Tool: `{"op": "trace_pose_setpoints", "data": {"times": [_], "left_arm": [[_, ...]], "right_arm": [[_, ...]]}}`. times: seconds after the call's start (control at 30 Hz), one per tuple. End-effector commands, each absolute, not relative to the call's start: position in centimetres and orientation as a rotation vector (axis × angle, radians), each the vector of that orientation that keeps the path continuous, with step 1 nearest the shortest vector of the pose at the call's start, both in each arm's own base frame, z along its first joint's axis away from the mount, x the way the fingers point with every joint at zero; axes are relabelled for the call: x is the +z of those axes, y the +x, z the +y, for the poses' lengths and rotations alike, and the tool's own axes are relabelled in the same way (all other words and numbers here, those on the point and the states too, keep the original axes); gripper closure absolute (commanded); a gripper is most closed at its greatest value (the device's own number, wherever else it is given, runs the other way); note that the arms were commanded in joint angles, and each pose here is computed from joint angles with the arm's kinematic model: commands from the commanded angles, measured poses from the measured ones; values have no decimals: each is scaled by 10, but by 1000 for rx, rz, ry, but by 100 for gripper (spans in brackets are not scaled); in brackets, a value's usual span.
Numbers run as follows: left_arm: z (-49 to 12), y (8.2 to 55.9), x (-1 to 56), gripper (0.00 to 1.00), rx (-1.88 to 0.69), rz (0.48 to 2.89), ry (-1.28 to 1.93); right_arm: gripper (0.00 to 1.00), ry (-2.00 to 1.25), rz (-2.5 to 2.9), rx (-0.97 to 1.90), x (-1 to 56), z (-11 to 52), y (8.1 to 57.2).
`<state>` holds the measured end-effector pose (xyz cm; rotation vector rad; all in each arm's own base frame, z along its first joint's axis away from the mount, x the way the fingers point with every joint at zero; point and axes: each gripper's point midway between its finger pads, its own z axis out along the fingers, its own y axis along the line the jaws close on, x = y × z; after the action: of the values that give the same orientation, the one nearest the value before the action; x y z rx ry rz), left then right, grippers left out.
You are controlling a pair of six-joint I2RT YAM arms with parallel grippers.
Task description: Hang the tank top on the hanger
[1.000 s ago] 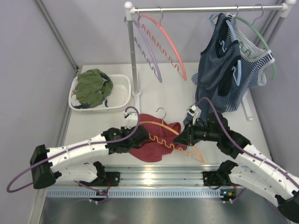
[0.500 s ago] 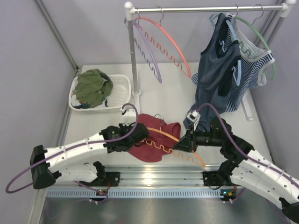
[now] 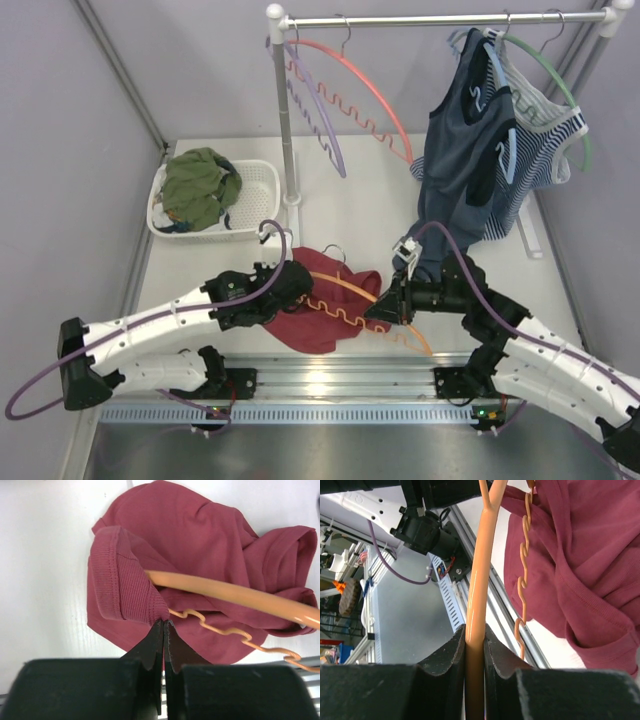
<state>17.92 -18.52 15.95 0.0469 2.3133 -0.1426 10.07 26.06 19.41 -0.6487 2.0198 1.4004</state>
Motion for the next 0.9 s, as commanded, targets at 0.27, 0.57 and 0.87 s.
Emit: {"op": "trace_pose_setpoints", "data": {"times": [0.27, 0.57, 0.87], "left_arm": [[-179, 166, 153, 100, -153, 2361, 106], [-182, 159, 140, 100, -154, 2409, 174], [-182, 162, 144, 100, -138, 2394, 182]], "right_arm": [[100, -778, 1856, 1345, 230, 272, 112], [100, -821, 1818, 1294, 245, 270, 116], [100, -837, 1793, 1341, 251, 278, 116]]}}
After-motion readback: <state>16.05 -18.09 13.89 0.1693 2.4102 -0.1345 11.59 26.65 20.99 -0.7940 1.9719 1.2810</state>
